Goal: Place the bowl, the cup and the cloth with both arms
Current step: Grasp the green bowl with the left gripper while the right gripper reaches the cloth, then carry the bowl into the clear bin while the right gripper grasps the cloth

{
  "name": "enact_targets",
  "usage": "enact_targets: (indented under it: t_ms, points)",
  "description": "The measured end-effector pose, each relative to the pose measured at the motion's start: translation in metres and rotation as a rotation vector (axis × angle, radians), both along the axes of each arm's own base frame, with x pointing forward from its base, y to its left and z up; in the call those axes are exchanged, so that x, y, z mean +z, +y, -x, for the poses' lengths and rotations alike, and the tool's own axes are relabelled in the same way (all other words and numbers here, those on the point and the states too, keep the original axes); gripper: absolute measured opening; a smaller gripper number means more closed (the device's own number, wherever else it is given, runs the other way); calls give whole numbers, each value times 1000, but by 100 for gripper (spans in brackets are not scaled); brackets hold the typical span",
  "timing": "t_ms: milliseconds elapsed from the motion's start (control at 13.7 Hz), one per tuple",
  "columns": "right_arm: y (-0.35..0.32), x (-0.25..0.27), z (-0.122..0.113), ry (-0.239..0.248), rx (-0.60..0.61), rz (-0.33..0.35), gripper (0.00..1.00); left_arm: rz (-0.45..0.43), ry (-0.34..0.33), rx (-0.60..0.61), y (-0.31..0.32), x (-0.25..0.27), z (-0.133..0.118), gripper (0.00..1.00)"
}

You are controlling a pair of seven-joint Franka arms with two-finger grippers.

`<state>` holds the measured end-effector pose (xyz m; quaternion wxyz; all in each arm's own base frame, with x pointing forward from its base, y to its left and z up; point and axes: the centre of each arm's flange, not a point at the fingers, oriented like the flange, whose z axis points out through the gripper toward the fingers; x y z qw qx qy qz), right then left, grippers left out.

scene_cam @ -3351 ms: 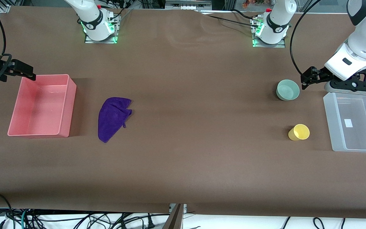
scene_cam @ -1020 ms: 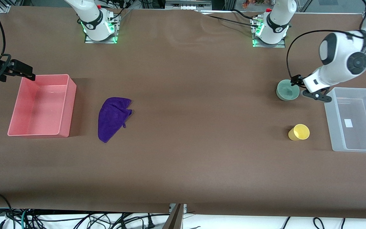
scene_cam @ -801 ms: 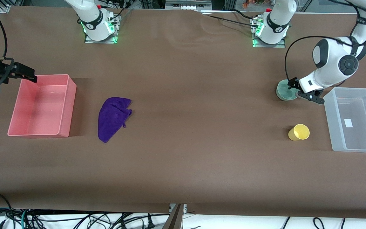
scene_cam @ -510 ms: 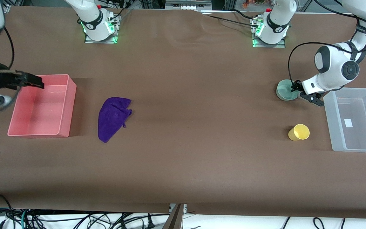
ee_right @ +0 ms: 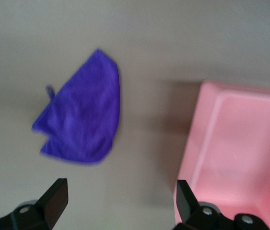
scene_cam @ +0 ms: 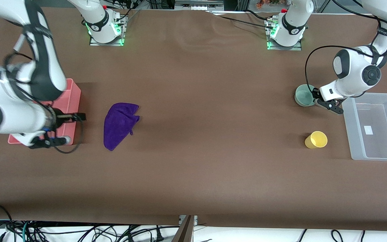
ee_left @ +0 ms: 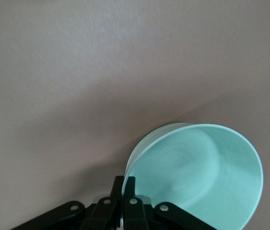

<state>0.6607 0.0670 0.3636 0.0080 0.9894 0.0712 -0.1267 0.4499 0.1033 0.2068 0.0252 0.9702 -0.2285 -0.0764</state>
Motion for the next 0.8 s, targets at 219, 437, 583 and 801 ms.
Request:
enact_targets:
  t_ms: [219,437,583,801]
  points:
    - [15,-67,8,-82,-55,-12,100,-9,31,-9,8,61,-33,3]
    - [58,-101,23,-83,-135,0,100,-23,18,-56,37,156,-81,3]
    - [84,-118,33,-64,-137,10,100,-103,13,-98,88,198,-99,3]
    - [88,-154,57,-26,-127,20,100,-139,33,-105,188,185,-109,3]
